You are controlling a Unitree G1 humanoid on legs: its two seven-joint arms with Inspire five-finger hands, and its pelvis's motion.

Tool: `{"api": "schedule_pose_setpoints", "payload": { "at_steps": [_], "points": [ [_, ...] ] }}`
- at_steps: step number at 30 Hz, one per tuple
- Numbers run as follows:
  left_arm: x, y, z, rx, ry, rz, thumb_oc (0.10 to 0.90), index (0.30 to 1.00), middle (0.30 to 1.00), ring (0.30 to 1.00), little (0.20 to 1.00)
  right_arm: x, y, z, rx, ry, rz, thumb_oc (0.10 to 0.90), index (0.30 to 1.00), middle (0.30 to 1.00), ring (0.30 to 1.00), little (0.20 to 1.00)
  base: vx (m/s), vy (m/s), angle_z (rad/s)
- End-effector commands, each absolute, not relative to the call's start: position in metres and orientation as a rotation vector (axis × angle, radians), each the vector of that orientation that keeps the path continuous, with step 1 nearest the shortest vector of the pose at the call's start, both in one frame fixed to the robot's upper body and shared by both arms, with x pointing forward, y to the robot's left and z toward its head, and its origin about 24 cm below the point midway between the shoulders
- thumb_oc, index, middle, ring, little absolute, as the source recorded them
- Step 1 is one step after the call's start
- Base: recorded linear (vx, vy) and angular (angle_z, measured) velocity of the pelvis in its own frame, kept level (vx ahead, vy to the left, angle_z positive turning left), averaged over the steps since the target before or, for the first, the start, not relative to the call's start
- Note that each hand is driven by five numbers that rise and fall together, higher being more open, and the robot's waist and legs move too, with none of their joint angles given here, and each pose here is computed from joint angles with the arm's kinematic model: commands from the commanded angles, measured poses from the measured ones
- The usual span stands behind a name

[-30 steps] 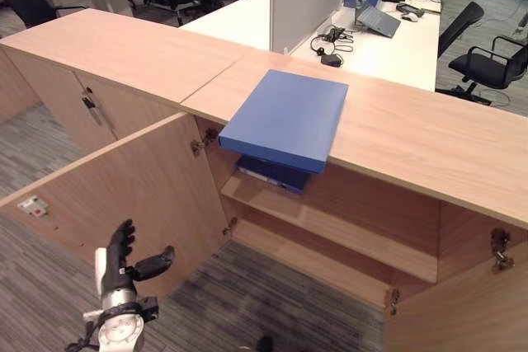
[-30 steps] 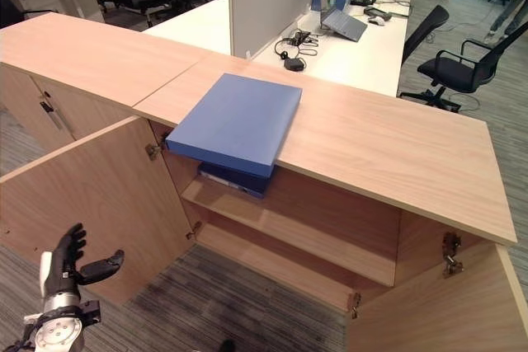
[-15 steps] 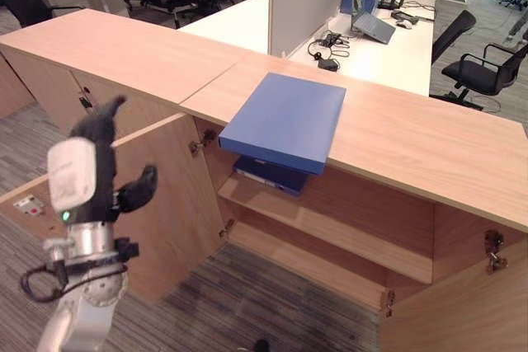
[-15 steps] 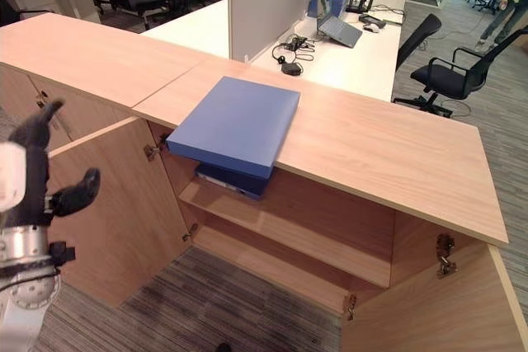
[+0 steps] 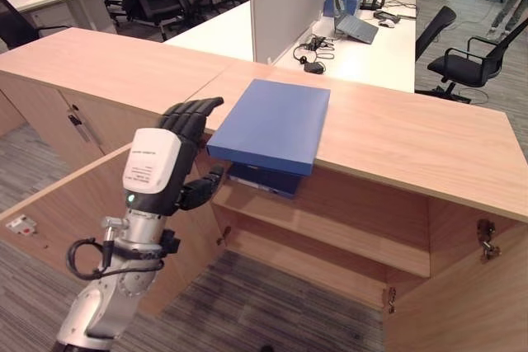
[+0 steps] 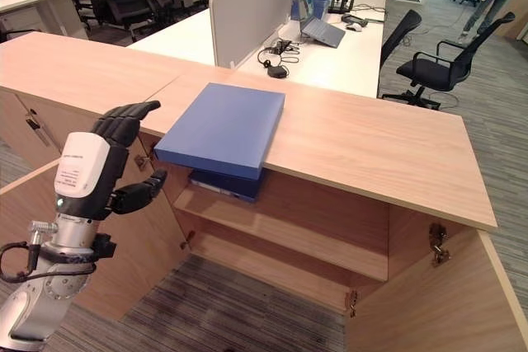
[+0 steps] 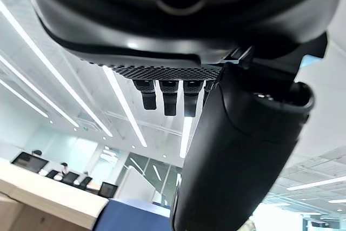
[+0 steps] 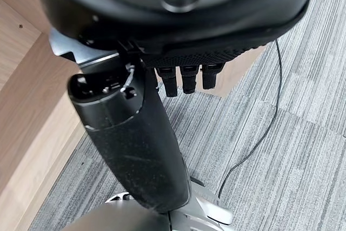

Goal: Put the empty folder in the office cabinet

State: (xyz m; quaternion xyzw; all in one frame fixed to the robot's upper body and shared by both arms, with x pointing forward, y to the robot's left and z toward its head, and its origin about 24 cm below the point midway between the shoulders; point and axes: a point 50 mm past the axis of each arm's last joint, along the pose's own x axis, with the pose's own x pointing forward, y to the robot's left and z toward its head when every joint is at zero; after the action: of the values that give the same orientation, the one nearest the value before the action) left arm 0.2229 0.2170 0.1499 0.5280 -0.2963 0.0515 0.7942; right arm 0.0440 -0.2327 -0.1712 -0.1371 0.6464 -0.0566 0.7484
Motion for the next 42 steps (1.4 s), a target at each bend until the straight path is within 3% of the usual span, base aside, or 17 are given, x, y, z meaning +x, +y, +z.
{"api": "schedule_pose_setpoints", "payload": {
  "at_steps": [1,42],
  "points": [
    [0.22,0.2,0.203,1.083,-0.905,0.075,0.8,0.9,0.9,0.9,0.9,0.062,-0.253,-0.164,-0.409,1.379,-0.11,0.8,0.9,0.9,0.9,0.9,0.0,0.0,0.0],
    [0.272,0.197,0.199,1.263,-0.791,0.031,0.8,0.9,0.9,0.9,0.9,0.082,-0.24,-0.163,-0.527,1.308,0.1,0.8,0.9,0.9,0.9,0.9,0.0,-0.004,-0.03]
  ]
}}
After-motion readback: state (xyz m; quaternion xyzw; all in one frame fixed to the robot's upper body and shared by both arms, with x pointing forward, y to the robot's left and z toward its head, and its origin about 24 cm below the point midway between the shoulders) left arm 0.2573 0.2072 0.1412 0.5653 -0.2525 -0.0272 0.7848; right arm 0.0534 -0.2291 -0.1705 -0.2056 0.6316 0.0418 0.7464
